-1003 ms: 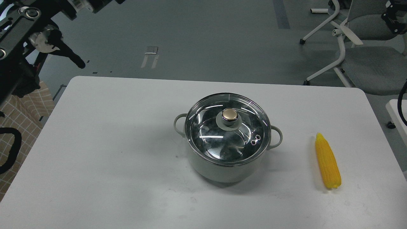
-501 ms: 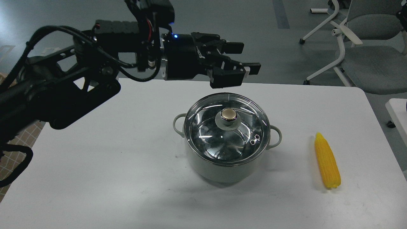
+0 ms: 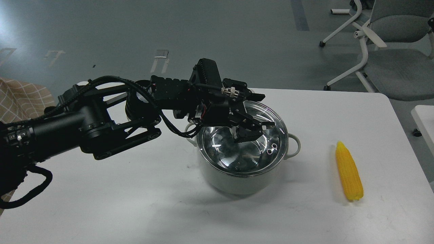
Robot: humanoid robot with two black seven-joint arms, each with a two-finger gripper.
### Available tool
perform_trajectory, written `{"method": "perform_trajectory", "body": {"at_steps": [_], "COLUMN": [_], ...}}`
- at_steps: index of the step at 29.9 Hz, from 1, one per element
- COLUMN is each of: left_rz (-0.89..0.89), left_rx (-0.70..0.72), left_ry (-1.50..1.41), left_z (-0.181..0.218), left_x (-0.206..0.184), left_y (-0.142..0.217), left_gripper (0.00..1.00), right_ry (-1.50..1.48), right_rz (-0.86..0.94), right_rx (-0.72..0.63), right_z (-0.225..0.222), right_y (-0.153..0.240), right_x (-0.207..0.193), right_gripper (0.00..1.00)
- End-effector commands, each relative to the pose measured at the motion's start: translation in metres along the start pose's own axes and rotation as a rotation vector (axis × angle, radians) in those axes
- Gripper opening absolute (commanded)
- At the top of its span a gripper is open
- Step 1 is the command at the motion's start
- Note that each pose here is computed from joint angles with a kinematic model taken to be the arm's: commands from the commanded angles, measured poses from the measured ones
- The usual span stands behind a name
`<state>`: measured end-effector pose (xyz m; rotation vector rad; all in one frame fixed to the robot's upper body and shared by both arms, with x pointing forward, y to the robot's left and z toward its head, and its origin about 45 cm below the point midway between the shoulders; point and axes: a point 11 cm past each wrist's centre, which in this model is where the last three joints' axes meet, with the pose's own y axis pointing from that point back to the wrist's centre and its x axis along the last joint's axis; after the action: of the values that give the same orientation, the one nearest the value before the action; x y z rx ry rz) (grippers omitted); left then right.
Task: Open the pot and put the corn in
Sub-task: 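Lower the left gripper onto the lid knob and grasp it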
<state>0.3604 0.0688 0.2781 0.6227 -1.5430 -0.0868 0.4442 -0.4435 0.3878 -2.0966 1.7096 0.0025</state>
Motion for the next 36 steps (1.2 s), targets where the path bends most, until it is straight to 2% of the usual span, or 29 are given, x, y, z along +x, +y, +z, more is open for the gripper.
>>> {"method": "perform_trajectory", "body": {"at_steps": [1,6,13,14,16,17,23,30,33,36], "left_rz": [-0.021,-0.021,0.003,0.0,-0.006,-0.009,-0.02,-0.008,0.001,0.004], "left_rx": [0.018,0.005,0.002,0.01,0.02,0.022,0.019,0.017,0.02,0.019], "left_ry": [0.031,0.065,0.069,0.071,0.079,0.085,0.119,0.137,0.141,0.141], "left_z": [-0.006,-0.001,-0.001,-0.003,-0.005,-0.005,-0.001,-0.001,-0.002,-0.002], "left_x": [-0.013,-0.03,-0.028,-0.03,-0.035,-0.038,-0.052,-0.05,-0.05,-0.049], "left_y": [-0.003,0.002,0.003,0.006,0.009,0.01,0.011,0.011,0.012,0.013], "left_gripper": [0.76,0.76,0.76,0.74,0.62,0.61,0.6,0.6,0.5,0.45], "right_ry": [-0.001,-0.002,-0.003,-0.003,-0.003,-0.003,-0.003,-0.003,-0.003,-0.003], "right_rz": [-0.002,0.001,-0.001,-0.001,-0.001,-0.001,-0.001,-0.001,-0.001,-0.001], "right_rx": [0.006,0.005,0.006,0.006,0.006,0.006,0.006,0.006,0.006,0.006], "right_z": [-0.002,-0.002,-0.001,-0.001,-0.001,-0.001,-0.001,-0.001,-0.001,-0.001], "right_y": [0.0,0.0,0.0,0.0,0.0,0.0,0.0,0.0,0.0,0.0], "right_x": [-0.001,0.0,-0.001,-0.001,-0.001,-0.001,-0.001,-0.001,-0.001,-0.001], "right_gripper": [1.0,1.0,1.0,1.0,1.0,1.0,1.0,1.0,1.0,1.0]}}
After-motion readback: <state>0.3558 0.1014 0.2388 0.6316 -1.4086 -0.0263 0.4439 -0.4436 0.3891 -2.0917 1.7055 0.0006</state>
